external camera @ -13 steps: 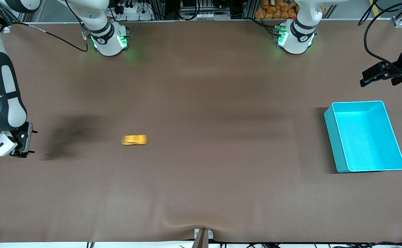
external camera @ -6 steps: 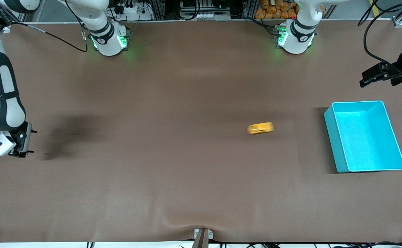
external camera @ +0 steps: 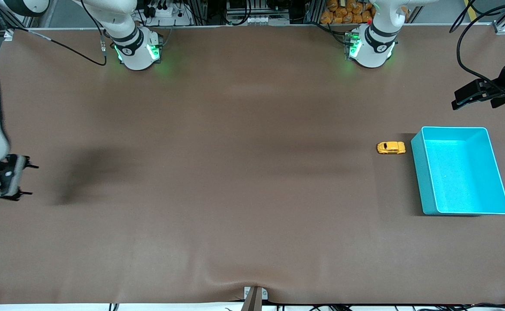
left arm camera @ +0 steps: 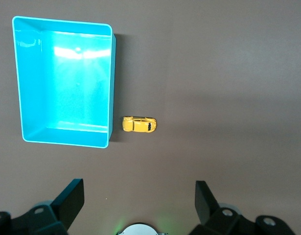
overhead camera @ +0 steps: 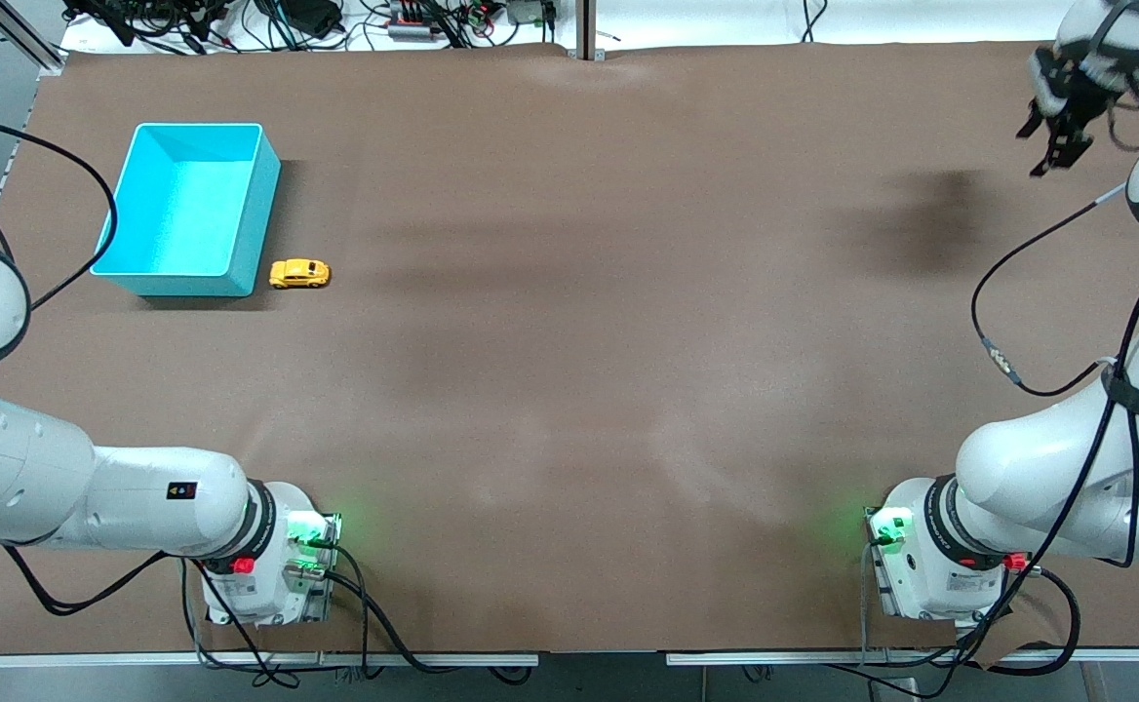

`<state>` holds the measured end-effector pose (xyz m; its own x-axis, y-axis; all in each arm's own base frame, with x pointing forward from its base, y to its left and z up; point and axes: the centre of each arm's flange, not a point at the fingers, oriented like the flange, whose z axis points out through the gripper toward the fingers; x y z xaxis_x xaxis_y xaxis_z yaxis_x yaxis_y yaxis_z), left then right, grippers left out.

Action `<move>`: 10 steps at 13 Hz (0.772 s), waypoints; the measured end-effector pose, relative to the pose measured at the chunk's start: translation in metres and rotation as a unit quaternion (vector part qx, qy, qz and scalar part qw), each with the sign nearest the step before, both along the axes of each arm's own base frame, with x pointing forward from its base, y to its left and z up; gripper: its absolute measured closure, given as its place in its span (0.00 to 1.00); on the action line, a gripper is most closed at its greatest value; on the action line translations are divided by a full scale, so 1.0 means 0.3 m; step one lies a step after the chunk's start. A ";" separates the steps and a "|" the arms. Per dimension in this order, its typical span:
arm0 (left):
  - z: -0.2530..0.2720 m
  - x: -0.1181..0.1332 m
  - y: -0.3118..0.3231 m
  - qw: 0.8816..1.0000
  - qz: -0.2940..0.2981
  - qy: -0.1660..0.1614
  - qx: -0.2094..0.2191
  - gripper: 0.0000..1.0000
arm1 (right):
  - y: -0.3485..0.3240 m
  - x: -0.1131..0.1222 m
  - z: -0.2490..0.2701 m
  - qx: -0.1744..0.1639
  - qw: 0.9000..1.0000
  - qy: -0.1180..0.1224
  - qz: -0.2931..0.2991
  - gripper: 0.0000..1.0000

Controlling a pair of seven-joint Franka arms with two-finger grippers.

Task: Wind and store yellow beetle car
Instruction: 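Reach the left gripper to the yellow car beside the bin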

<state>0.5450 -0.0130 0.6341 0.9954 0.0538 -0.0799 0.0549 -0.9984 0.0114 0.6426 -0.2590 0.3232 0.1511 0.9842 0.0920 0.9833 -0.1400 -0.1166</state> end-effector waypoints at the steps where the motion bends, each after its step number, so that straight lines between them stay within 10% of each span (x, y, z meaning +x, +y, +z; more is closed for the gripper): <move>1: -0.013 0.005 0.001 1.000 0.000 0.004 0.000 0.00 | 0.024 0.036 0.130 0.004 0.999 0.002 -0.037 0.00; 5: -0.252 0.109 0.040 0.998 0.013 0.068 -0.010 0.00 | 0.290 0.110 0.568 -0.008 0.987 -0.017 -0.161 0.00; 10: -0.448 0.169 0.014 0.993 0.017 0.119 -0.011 0.00 | 0.561 0.021 0.848 -0.017 0.953 0.005 -0.302 0.00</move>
